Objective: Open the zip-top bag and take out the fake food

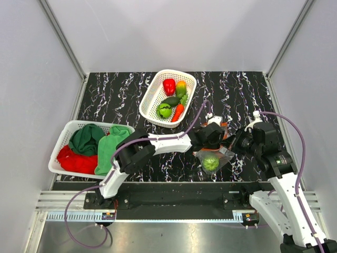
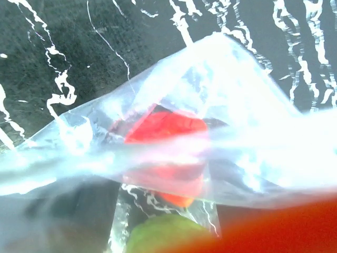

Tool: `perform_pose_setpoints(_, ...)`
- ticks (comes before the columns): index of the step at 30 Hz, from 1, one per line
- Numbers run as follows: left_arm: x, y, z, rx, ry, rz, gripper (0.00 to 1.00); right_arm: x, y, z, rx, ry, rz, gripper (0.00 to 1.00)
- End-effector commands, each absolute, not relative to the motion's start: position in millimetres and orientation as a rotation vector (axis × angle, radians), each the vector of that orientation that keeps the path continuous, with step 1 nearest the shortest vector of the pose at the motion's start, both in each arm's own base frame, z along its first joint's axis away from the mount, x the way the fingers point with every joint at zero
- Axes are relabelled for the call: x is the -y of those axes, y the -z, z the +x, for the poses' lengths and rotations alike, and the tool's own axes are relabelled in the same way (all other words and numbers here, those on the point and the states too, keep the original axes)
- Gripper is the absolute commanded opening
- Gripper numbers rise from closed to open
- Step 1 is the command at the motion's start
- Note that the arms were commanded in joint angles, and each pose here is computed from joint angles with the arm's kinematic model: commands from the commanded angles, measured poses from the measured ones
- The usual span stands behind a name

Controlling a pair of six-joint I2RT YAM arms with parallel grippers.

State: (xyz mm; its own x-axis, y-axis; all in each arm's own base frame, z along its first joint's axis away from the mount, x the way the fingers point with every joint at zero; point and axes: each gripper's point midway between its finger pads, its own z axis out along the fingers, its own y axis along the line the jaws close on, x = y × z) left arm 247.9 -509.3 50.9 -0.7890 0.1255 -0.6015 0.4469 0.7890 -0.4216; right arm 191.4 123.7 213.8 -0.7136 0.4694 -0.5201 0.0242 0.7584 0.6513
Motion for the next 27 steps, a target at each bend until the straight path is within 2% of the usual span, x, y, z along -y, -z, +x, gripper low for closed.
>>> perform_pose_setpoints(1,518.6,-50.3,258.7,-2.401,0.782,0.389,0.69,-122.7,-229.5,192.0,-2.201,-0.818,0.329,0.0)
perform_pose_setpoints(4,521.2,-49.3,258.1,-2.399,0.801,0.399,0.66,-122.1,-229.1,191.7,-2.199,-0.816,0.332,0.0)
perform_pose_setpoints(7,515.9,-58.6,261.4,-2.362,0.772,0.42,0.49,-121.0,-228.2,191.8,-2.202,-0.807,0.334,0.0)
perform_pose_setpoints(10,506.7,-79.8,265.7,-2.306,0.744,0.45,0.23,-117.3,-228.3,193.0,-2.199,-0.779,0.335,0.0)
perform_pose_setpoints(12,500.9,-103.8,264.6,-2.264,0.748,0.469,0.11,-114.3,-228.5,194.6,-2.194,-0.755,0.337,0.0)
perform_pose_setpoints(13,497.9,-111.3,264.4,-2.242,0.738,0.493,0.08,-113.7,-227.4,194.6,-2.198,-0.749,0.337,0.0)
perform_pose_setpoints(18,487.5,-168.9,257.4,-2.131,0.775,0.563,0.0,-107.3,-219.5,196.9,-2.214,-0.693,0.345,0.0)
perform_pose_setpoints(27,484.9,-227.4,230.5,-1.987,0.879,0.754,0.0,-101.7,-216.0,199.7,-2.224,-0.645,0.355,0.0)
